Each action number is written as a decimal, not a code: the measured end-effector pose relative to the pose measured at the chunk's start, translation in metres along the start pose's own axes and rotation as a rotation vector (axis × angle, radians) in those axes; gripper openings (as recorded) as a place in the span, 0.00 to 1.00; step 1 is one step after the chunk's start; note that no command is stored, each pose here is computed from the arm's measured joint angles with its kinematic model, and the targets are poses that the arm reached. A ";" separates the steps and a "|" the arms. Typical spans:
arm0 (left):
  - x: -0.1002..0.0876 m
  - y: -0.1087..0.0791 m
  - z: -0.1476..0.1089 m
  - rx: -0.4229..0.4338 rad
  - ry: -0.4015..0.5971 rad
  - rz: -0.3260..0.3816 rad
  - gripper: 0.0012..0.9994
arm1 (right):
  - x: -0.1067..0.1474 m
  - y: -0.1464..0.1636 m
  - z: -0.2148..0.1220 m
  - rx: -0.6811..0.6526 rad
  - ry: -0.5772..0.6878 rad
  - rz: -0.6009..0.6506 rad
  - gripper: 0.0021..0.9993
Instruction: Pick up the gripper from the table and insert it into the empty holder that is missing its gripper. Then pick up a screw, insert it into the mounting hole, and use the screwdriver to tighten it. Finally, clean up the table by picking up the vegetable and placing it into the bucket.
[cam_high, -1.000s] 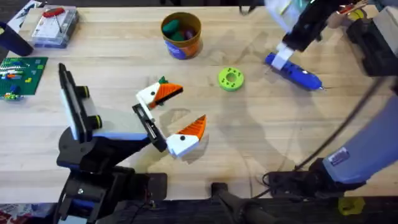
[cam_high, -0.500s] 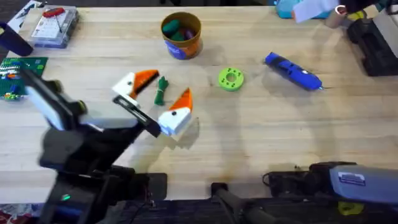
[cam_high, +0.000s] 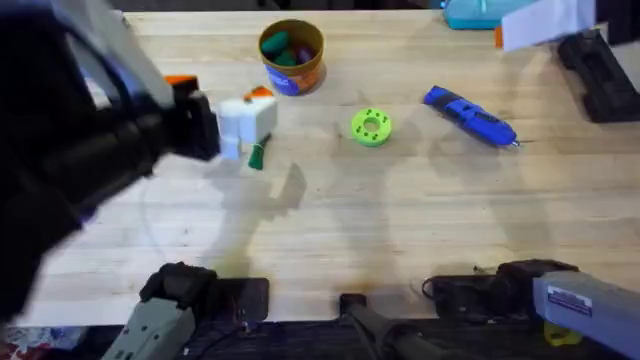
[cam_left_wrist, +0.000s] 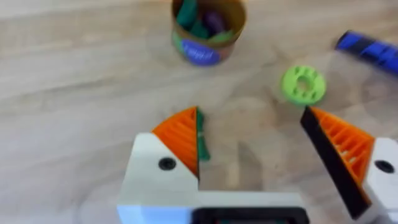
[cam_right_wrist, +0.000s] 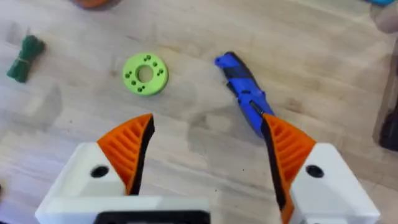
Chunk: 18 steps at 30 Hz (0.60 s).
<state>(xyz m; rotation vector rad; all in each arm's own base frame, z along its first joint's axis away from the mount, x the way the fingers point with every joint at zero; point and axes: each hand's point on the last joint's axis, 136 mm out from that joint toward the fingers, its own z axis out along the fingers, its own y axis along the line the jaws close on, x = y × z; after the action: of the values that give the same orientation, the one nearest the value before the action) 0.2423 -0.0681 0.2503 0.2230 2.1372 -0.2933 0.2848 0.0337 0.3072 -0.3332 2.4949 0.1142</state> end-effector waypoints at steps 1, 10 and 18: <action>-0.005 0.003 -0.001 -0.020 0.029 0.000 0.99 | 0.005 0.001 0.001 -0.001 0.006 0.001 0.99; 0.005 0.016 0.018 -0.078 0.337 0.002 0.99 | 0.075 0.011 0.024 -0.013 0.070 0.010 0.99; 0.065 0.025 0.064 -0.076 0.679 -0.036 0.99 | 0.103 0.014 0.037 -0.024 0.127 0.019 0.99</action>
<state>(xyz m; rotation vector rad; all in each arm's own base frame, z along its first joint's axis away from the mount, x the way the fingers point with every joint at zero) 0.2644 -0.0603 0.1588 0.2664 2.8197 -0.1673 0.2217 0.0315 0.2171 -0.3364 2.6249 0.1346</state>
